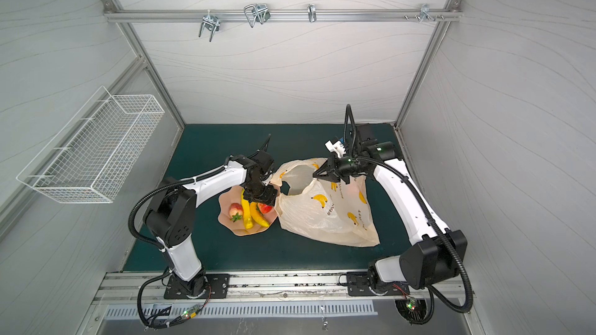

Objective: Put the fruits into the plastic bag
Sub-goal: 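Close the left gripper on the red strawberry and lift it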

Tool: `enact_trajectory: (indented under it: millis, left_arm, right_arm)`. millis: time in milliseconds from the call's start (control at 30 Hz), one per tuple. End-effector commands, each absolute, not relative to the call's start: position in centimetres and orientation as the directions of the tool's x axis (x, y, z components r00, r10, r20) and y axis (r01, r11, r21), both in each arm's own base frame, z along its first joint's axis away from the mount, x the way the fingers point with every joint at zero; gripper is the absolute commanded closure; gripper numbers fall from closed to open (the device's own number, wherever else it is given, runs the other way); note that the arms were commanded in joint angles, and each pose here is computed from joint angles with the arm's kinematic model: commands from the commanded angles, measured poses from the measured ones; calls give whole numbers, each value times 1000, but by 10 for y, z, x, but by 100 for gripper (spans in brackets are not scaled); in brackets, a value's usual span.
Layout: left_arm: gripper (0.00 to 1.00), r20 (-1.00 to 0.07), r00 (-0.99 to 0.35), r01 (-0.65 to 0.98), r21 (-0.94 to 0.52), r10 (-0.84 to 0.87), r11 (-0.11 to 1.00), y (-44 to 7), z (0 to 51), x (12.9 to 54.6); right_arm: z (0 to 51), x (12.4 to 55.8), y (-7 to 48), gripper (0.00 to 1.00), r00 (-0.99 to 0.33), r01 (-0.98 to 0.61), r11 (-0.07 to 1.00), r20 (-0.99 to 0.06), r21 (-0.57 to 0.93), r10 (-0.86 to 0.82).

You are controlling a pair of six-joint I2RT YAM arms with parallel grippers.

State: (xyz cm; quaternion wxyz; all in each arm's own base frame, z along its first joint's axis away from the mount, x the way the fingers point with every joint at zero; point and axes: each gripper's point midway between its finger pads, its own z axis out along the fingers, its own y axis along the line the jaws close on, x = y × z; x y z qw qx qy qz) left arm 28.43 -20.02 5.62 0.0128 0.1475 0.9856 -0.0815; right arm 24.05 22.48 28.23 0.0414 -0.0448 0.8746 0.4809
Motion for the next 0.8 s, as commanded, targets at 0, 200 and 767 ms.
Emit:
enact_trajectory:
  millis: [0, 200, 767]
  left_arm:
    - [25, -83, -953, 301, -143, 292, 943, -207, 58, 299]
    - [31, -59, -955, 297, -149, 291, 943, -207, 54, 296]
    - [57, -111, -957, 284, -181, 267, 942, -205, 95, 289]
  right_arm:
    - [286, 236, 226, 100, -992, -126, 528, -112, 840, -59]
    - [286, 237, 226, 100, -992, -128, 530, -115, 839, -58]
    - [288, 240, 226, 100, -991, -130, 534, -120, 836, -55]
